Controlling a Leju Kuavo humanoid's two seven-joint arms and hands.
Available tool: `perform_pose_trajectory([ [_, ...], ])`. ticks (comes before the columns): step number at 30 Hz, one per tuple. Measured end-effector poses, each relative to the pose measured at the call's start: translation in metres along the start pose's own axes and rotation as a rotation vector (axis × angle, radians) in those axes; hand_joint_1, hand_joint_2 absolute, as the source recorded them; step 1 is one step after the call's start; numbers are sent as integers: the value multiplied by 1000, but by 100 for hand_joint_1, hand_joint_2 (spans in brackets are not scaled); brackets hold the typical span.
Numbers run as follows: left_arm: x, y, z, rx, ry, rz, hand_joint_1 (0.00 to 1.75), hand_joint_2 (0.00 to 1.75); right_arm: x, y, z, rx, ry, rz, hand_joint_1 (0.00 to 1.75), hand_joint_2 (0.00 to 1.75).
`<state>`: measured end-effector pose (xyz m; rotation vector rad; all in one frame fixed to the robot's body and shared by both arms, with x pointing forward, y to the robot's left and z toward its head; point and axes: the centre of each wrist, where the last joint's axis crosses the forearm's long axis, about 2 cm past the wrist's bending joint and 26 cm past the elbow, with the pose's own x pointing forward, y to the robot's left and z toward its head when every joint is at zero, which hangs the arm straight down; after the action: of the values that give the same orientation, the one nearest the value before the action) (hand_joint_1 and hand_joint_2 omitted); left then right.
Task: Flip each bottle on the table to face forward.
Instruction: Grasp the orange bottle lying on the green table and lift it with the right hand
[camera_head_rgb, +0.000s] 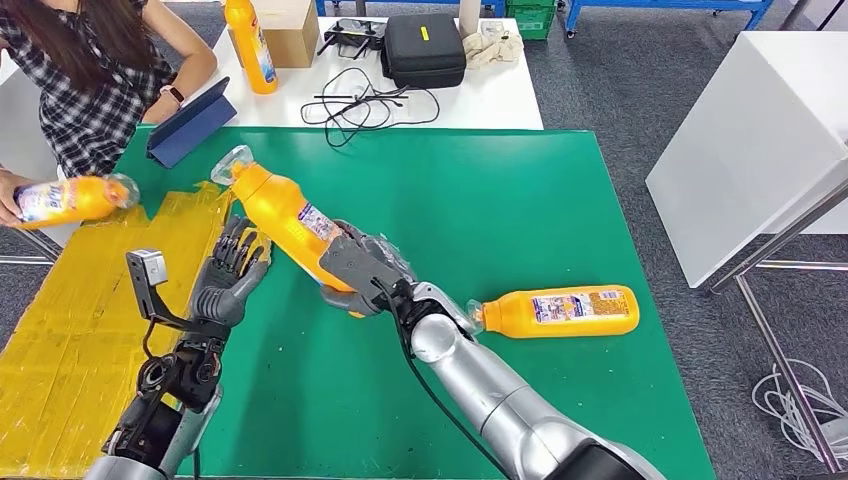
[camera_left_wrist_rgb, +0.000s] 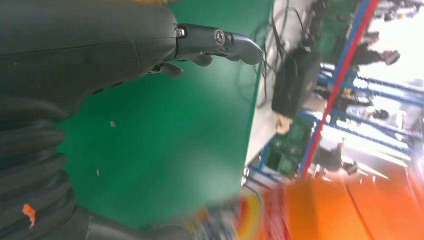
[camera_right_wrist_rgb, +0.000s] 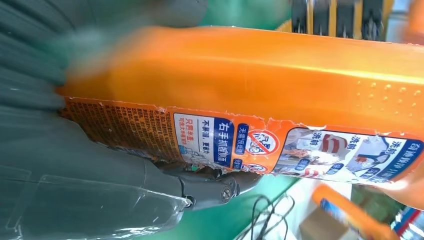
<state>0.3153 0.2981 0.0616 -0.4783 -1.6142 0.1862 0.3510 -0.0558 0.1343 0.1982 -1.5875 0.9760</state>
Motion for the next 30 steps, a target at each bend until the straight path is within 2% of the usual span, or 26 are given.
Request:
perform_pose_trajectory([
  [5,2,-14,-2,-47,-11,3,0,175,6,6,-5,31,6,10,175,175],
  [16,6,-24,-3,-76,-32,3,0,175,7,7,-8,90,42,29,175,175],
  [23,9,-33,5,-104,-32,18,0,175,5,9,-8,106,71,33,175,175],
  [30,9,-41,6,-166,-19,61,0,175,4,14,-8,141,89,96,175,175],
])
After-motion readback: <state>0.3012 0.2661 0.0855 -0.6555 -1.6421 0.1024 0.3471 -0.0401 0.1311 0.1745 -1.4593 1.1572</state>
